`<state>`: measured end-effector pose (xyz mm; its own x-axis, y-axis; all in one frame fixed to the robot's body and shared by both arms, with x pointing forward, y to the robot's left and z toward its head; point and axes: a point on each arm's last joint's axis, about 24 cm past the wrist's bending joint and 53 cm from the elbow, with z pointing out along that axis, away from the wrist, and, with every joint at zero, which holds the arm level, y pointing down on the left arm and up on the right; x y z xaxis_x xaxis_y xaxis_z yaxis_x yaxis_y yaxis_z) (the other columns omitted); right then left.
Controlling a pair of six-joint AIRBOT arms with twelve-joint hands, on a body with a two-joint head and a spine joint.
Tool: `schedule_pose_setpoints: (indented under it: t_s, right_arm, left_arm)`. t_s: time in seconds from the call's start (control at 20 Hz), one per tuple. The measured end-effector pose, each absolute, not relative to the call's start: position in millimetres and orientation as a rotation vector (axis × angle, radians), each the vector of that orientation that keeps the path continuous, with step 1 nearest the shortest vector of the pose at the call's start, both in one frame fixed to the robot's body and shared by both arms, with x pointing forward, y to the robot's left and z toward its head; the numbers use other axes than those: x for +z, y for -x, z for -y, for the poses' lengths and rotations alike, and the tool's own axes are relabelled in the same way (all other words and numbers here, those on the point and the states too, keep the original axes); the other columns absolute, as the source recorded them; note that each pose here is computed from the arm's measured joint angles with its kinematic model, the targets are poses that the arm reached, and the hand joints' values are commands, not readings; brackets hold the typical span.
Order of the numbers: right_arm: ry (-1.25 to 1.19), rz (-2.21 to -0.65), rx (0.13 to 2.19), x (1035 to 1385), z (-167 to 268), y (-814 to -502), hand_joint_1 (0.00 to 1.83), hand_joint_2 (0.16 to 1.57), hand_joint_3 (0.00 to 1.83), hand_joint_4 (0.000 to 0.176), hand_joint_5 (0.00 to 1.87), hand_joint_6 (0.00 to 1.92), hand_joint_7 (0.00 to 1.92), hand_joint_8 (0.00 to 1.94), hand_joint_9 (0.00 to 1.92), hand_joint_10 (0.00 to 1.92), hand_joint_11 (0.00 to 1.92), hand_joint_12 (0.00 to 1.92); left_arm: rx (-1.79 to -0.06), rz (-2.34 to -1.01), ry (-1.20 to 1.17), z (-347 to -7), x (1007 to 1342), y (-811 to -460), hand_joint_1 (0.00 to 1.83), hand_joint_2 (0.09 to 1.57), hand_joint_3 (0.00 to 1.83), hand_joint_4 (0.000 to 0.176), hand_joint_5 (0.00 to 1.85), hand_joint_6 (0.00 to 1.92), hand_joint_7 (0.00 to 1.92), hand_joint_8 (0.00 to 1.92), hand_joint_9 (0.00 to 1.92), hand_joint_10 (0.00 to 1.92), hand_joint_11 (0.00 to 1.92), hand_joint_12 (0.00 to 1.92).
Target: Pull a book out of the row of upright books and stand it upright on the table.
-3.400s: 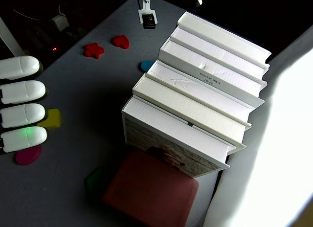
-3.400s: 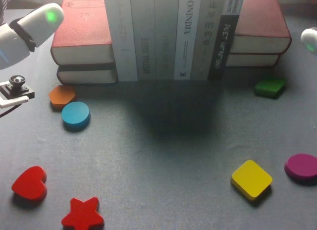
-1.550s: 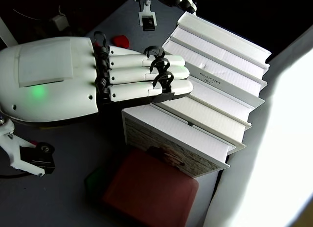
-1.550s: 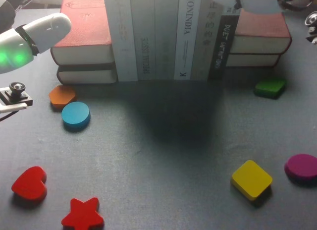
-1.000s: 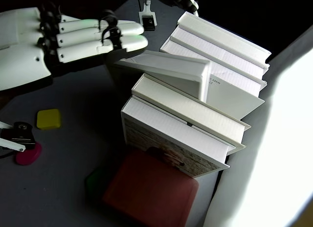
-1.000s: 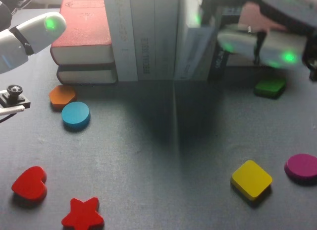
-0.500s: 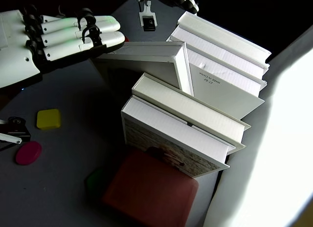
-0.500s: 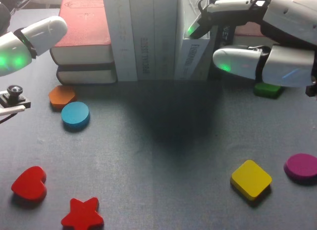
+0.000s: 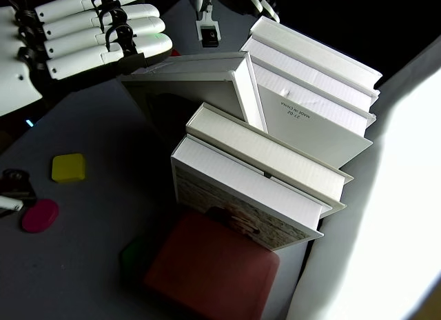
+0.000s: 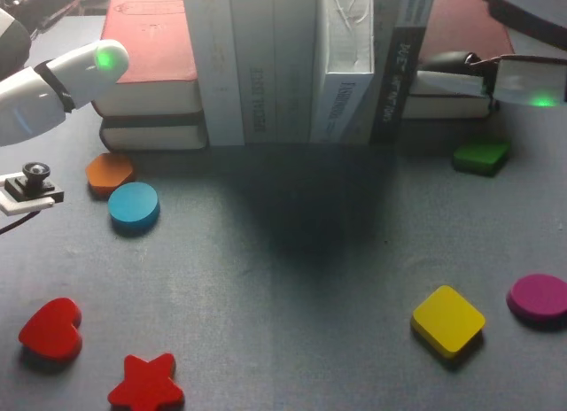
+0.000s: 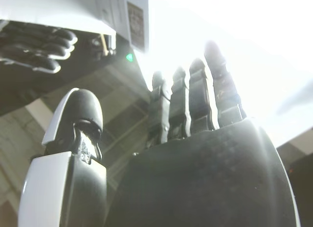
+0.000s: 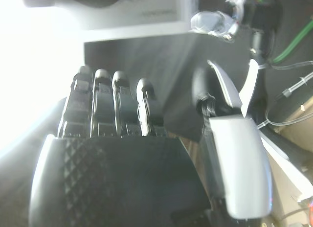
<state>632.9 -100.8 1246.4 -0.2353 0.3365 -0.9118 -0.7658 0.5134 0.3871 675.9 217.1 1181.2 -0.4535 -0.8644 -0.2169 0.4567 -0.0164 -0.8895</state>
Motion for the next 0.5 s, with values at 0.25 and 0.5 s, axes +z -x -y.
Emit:
schedule_pose_setpoints:
  t_s: [0.25, 0.5]
  right_arm:
    - [0.661, -1.457, 0.870, 1258, 62, -631, 1.16, 1.08, 0.00, 0.152, 0.00, 0.00, 0.00, 0.00, 0.00, 0.00, 0.00, 0.00]
    - [0.900, -1.439, 0.592, 1252, 47, -633, 1.19, 1.07, 0.00, 0.073, 0.00, 0.00, 0.00, 0.00, 0.00, 0.00, 0.00, 0.00]
  left_arm:
    - [-1.656, -1.252, 0.523, -219, 1172, -683, 0.31, 1.35, 0.00, 0.023, 0.24, 0.00, 0.14, 0.00, 0.10, 0.00, 0.00, 0.95]
    - [-1.655, -1.265, 0.538, -217, 1166, -685, 0.32, 1.34, 0.00, 0.014, 0.25, 0.00, 0.17, 0.00, 0.12, 0.00, 0.00, 0.89]
